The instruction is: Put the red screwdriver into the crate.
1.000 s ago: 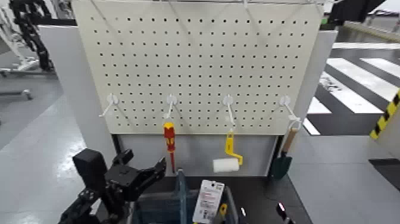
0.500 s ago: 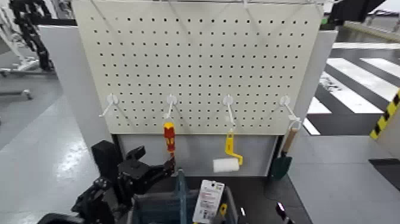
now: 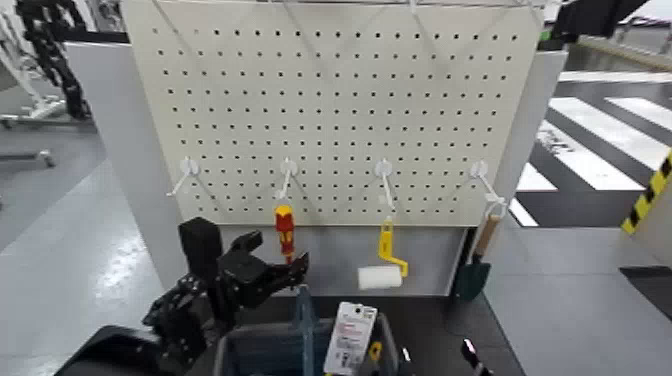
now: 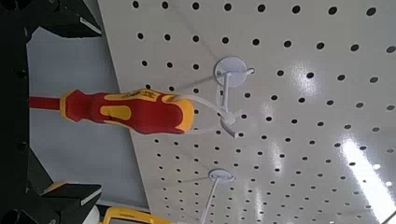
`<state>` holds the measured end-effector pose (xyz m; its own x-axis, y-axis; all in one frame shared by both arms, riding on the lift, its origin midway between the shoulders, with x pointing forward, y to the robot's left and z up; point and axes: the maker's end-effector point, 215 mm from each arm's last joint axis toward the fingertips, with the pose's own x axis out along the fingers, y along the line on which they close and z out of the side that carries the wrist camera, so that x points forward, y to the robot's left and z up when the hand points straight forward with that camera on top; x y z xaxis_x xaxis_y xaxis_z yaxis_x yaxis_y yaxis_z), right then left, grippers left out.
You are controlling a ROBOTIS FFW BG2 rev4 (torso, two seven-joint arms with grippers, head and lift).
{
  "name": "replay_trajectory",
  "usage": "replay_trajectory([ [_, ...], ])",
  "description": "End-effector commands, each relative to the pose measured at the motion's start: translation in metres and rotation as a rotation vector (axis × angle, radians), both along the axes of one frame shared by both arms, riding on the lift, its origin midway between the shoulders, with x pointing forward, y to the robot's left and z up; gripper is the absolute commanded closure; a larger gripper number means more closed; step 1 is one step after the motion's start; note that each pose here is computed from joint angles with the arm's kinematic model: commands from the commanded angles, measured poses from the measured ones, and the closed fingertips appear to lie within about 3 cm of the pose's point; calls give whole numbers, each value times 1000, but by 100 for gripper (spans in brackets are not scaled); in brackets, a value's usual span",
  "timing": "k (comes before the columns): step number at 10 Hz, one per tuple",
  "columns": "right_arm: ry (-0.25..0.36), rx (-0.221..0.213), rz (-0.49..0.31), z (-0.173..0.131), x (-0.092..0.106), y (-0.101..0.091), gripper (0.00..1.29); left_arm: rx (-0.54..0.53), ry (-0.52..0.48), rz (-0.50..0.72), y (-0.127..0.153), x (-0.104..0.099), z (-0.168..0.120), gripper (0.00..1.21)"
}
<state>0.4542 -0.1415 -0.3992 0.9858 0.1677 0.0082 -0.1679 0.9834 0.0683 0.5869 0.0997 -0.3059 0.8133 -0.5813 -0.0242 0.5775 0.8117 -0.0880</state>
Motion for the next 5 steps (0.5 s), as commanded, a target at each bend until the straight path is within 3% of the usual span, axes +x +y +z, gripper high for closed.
replay_trajectory([
  [1, -5, 2, 2, 1, 1, 1, 16, 23, 4, -28, -10, 10, -2, 12],
  [4, -4, 3, 3, 1, 1, 1, 16, 40, 1, -29, -8, 14, -2, 17],
  [5, -4, 3, 3, 1, 1, 1, 16, 39, 0, -34, -8, 14, -1, 36],
])
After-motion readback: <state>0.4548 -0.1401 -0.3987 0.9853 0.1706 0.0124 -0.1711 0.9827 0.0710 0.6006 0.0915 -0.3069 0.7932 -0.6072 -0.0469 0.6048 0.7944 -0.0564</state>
